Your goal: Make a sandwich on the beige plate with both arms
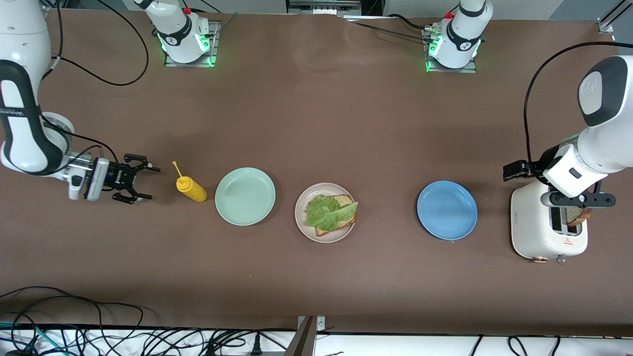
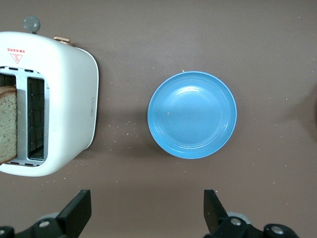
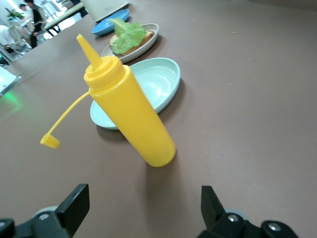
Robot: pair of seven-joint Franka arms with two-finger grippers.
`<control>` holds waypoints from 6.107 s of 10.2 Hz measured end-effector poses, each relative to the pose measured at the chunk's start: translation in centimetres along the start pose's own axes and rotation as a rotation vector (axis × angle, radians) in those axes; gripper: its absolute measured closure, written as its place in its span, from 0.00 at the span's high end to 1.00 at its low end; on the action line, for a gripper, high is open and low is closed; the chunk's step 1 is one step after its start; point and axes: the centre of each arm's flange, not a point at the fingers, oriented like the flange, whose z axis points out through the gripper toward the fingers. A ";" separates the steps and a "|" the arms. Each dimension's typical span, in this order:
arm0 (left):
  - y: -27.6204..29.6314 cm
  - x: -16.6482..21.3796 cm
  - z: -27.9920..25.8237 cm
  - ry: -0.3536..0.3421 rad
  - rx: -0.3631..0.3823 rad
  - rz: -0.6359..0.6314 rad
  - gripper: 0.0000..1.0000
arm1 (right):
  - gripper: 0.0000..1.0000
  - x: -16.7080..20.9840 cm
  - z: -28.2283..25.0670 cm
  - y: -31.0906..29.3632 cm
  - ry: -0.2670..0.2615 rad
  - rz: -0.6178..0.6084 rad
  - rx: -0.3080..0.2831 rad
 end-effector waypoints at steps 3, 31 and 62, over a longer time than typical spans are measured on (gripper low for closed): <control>0.0 0.0 0.0 0.000 0.000 0.000 1.00 | 1.00 0.7 3.0 0.2 0.021 -0.129 0.048; -0.1 0.0 0.0 0.000 0.000 -0.001 1.00 | 0.07 24.5 13.0 -0.7 -0.582 -0.246 -0.091; 0.0 0.0 0.0 -0.001 -0.002 0.001 1.00 | 0.07 39.4 14.2 -6.8 -0.876 -0.104 -0.390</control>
